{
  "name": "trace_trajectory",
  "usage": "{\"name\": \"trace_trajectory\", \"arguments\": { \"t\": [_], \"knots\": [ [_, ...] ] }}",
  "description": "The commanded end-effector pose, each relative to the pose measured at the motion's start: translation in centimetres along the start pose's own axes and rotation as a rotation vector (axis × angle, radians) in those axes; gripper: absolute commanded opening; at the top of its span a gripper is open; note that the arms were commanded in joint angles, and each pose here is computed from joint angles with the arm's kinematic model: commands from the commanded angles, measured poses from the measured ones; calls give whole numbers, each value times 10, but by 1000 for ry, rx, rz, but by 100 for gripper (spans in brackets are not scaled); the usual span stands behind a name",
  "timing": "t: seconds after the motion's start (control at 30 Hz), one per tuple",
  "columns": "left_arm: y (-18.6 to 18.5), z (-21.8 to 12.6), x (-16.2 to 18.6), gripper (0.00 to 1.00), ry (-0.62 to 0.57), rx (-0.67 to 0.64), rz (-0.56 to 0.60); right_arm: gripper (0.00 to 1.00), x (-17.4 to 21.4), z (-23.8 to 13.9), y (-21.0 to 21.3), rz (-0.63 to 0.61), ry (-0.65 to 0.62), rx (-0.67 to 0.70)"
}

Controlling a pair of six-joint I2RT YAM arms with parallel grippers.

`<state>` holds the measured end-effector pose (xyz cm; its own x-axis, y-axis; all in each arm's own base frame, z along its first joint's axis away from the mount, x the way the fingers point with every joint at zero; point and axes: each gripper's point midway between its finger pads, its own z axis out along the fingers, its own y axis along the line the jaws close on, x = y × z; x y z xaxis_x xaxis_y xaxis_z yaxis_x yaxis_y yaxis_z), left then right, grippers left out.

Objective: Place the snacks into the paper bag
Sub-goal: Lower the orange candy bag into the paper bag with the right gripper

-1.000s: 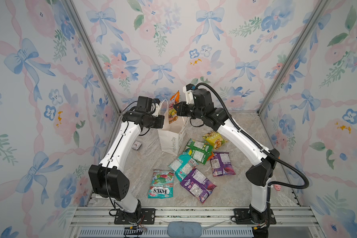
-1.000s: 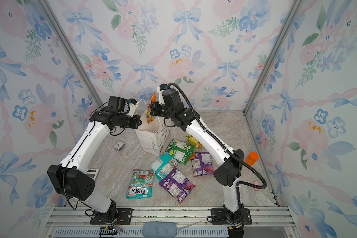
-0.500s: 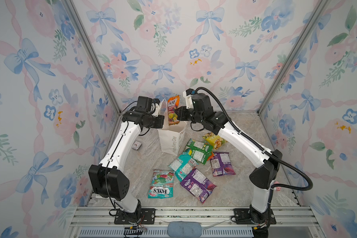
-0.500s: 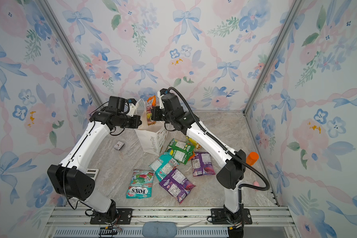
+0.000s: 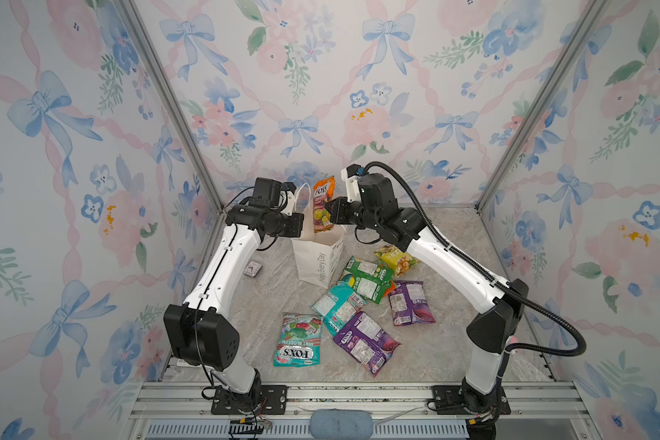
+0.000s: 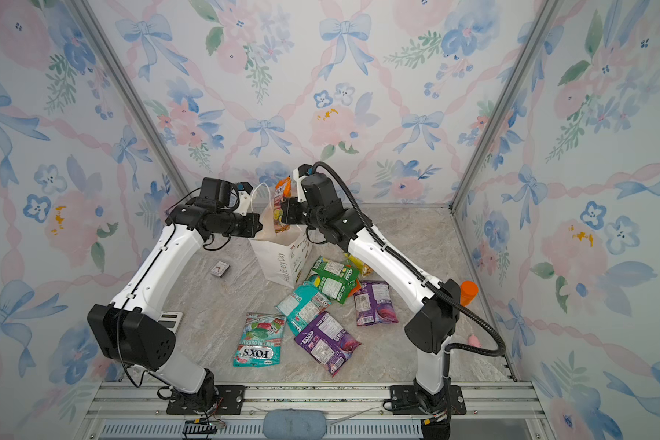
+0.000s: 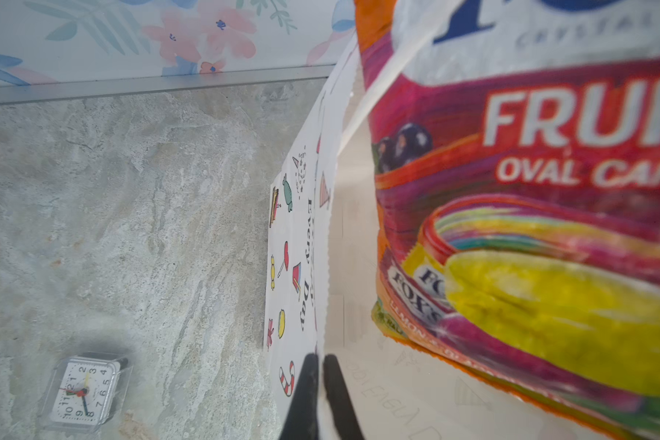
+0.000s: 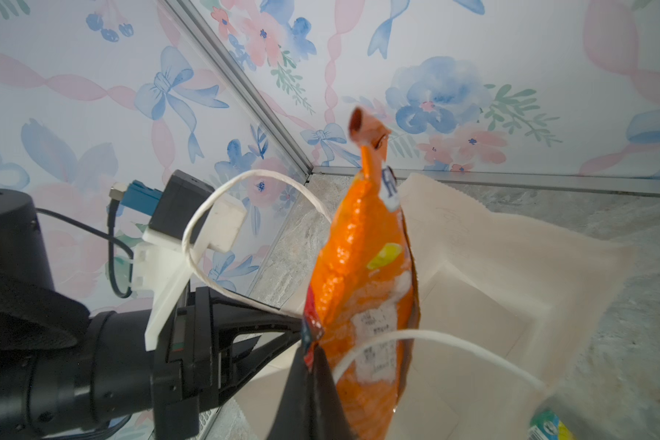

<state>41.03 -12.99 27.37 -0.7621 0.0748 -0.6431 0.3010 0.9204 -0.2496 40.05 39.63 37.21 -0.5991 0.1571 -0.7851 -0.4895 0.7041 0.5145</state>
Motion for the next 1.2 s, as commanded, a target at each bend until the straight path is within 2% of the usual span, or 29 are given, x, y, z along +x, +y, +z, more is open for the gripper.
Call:
{"name": "trace_trajectory", "arguments": {
  "t": [0.0, 0.33, 0.8, 1.17],
  "knots": [
    [-2, -6, -1, 0, -14, 16, -19, 0, -44, -32, 24, -37, -125, -56],
    [1, -3, 0, 0, -9, 3, -32, 0, -65, -51, 40, -68, -178, -90],
    [2, -2, -1, 0, -8, -1, -36, 0, -27, -40, 26, -4, -92, -96],
    [0, -2, -1, 0, -7, 11, -34, 0, -19, -15, 19, 28, -54, -99]
  ]
}}
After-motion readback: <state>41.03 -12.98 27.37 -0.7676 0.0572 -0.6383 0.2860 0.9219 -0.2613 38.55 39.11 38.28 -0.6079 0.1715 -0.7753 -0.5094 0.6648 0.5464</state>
